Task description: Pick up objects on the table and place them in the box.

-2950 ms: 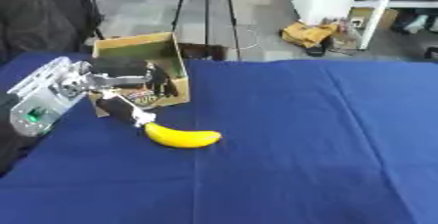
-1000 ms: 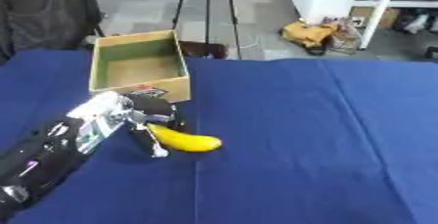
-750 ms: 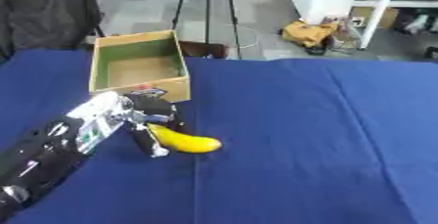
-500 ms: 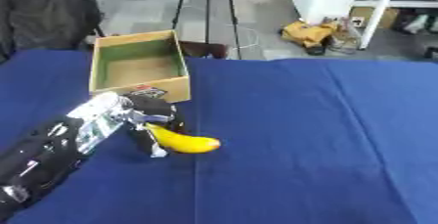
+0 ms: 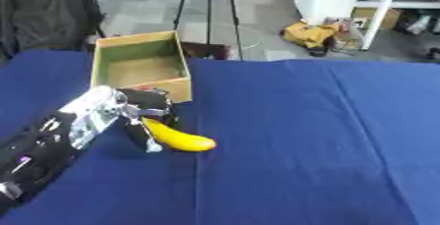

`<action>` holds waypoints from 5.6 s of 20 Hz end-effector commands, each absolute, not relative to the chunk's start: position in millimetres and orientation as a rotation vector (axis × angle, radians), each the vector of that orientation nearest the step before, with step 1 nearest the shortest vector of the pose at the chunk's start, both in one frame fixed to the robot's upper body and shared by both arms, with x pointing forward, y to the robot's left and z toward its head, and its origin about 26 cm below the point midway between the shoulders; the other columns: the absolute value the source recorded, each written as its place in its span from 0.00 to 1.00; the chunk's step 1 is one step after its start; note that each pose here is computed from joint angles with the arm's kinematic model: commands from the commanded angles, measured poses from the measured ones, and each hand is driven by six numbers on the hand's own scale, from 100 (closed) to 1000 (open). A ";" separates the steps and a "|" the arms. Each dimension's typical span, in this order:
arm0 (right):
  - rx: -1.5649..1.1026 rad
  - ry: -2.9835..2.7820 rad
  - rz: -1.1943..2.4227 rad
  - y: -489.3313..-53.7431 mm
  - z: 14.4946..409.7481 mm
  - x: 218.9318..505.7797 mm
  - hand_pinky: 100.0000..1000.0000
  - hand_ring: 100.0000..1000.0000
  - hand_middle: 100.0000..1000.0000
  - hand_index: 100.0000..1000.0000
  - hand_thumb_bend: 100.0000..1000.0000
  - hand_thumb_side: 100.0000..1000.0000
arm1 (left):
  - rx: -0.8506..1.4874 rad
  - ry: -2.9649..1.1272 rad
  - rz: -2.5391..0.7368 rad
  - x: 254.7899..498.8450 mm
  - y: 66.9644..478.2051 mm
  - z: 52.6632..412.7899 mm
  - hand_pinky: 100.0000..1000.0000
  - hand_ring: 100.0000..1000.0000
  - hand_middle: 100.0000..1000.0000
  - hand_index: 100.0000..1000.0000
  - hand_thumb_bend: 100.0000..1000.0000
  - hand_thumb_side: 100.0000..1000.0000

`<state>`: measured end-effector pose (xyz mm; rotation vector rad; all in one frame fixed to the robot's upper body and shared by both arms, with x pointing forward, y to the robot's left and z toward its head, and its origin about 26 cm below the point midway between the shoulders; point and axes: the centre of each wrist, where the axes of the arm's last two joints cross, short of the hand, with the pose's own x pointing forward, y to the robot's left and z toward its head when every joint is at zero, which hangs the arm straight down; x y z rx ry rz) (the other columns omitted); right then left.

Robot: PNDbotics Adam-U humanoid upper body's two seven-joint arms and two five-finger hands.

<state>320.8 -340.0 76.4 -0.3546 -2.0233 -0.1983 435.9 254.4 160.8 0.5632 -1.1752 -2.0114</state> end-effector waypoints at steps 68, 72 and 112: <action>-0.366 -2.040 -0.186 -346.1 82.1 319.4 0.63 0.58 0.60 0.70 0.00 0.60 | 0.736 -1.304 -1.782 441.7 294.9 215.9 0.56 0.48 0.44 0.61 0.15 0.18; -0.363 -2.039 -0.188 -345.7 81.6 319.3 0.63 0.58 0.60 0.70 0.00 0.60 | 0.797 -1.350 -1.625 445.2 308.9 225.2 0.55 0.48 0.44 0.61 0.13 0.19; -0.336 -2.037 -0.200 -341.2 78.6 319.9 0.63 0.58 0.60 0.70 0.00 0.60 | 1.072 -1.767 -1.142 437.5 335.5 267.9 0.68 0.75 0.71 0.83 0.65 0.46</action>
